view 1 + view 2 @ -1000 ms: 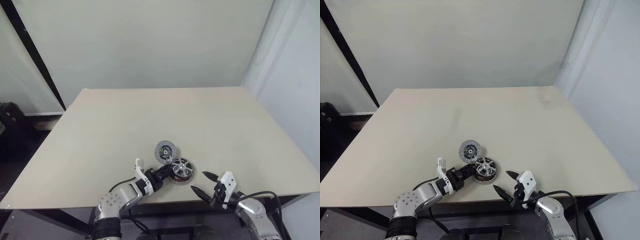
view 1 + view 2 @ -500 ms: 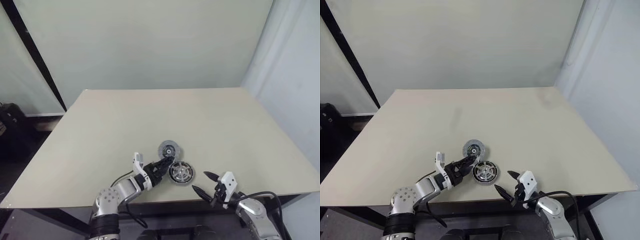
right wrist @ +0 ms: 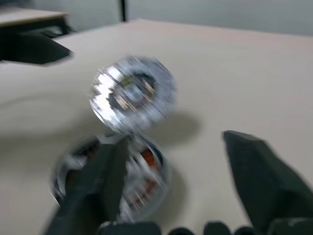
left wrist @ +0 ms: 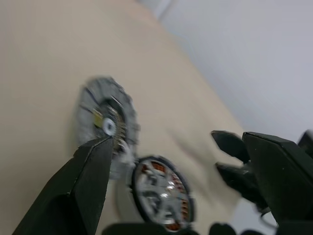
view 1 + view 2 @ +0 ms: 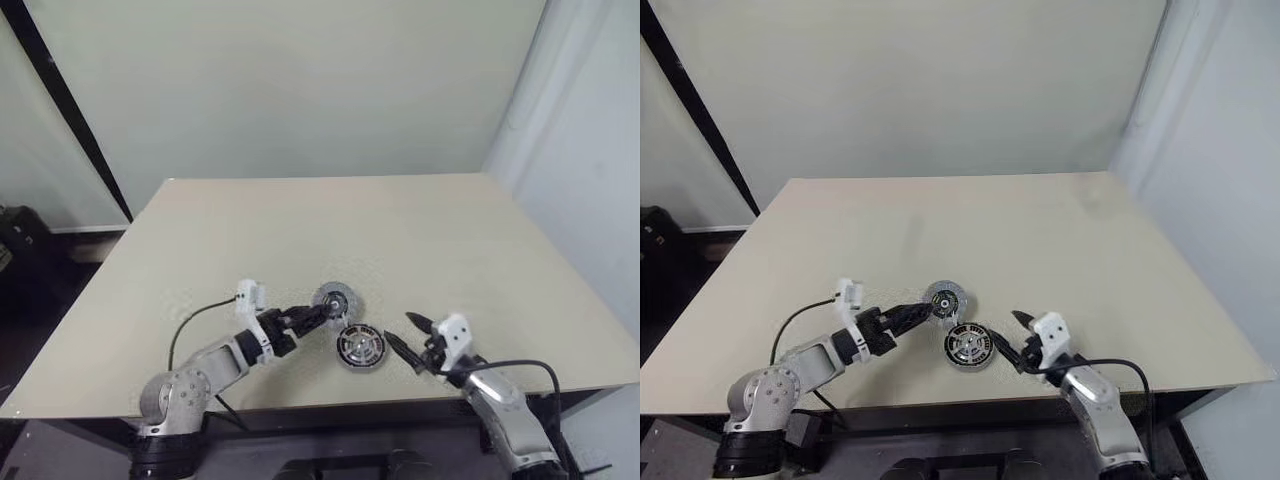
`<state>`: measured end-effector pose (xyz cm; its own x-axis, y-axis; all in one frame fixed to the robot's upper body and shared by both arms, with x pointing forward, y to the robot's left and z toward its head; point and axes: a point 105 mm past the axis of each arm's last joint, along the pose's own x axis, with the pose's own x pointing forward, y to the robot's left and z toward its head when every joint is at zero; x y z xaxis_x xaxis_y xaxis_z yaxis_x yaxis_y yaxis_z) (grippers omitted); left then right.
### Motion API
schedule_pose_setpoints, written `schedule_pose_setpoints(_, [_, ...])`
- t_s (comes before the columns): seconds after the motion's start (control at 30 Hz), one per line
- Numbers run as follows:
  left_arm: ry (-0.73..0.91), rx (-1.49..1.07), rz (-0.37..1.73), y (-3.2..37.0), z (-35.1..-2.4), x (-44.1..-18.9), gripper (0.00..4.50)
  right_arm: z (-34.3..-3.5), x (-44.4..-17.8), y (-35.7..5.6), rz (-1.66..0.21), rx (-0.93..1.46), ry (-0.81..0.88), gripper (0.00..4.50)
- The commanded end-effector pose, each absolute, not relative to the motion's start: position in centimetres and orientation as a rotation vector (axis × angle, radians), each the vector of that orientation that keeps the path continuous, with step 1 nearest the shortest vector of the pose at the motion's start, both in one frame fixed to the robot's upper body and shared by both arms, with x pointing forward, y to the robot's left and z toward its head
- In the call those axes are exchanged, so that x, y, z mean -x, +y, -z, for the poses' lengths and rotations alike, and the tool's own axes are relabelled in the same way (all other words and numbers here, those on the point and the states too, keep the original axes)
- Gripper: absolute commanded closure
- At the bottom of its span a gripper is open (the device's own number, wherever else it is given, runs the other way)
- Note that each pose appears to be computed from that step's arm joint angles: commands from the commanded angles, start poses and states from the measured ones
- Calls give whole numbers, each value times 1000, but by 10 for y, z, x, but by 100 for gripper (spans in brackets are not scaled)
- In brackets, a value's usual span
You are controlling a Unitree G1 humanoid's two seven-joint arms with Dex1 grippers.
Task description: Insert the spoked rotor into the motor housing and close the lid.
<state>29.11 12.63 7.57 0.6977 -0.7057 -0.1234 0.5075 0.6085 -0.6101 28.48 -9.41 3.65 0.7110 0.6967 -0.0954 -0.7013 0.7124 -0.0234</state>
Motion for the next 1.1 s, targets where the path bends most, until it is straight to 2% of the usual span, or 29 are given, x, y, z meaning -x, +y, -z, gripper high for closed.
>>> schedule_pose_setpoints(0.03, [284, 500, 736, 134, -88, -295, 0, -48, -294, -76, -796, 99, 68, 237])
schedule_pose_setpoints(0.17, [268, 490, 739, 134, -89, -293, 0, -31, -295, -64, -823, 142, 141, 388])
schedule_pose_setpoints(0.23, [266, 488, 739, 134, -88, -292, 0, -17, -291, -60, -840, 159, 196, 449])
schedule_pose_setpoints(0.43, [265, 482, 734, 135, -86, -289, 0, 16, -282, -60, -869, 299, 311, 449])
schedule_pose_setpoints(0.5, [264, 480, 729, 136, -85, -289, 0, 9, -285, -58, -867, 288, 277, 449])
schedule_pose_setpoints(0.63, [258, 482, 709, 140, -84, -292, 0, -25, -293, -46, -871, 193, 140, 449])
schedule_pose_setpoints(0.77, [257, 485, 702, 141, -83, -293, 0, -32, -294, -37, -894, 191, 122, 449])
schedule_pose_setpoints(0.83, [256, 487, 699, 141, -83, -294, 0, -24, -293, -35, -898, 205, 156, 449])
schedule_pose_setpoints(1.0, [254, 488, 690, 143, -81, -294, 0, 19, -286, -44, -902, 364, 322, 449])
schedule_pose_setpoints(1.1, [250, 487, 684, 144, -81, -294, 0, 25, -285, -49, -885, 373, 343, 449])
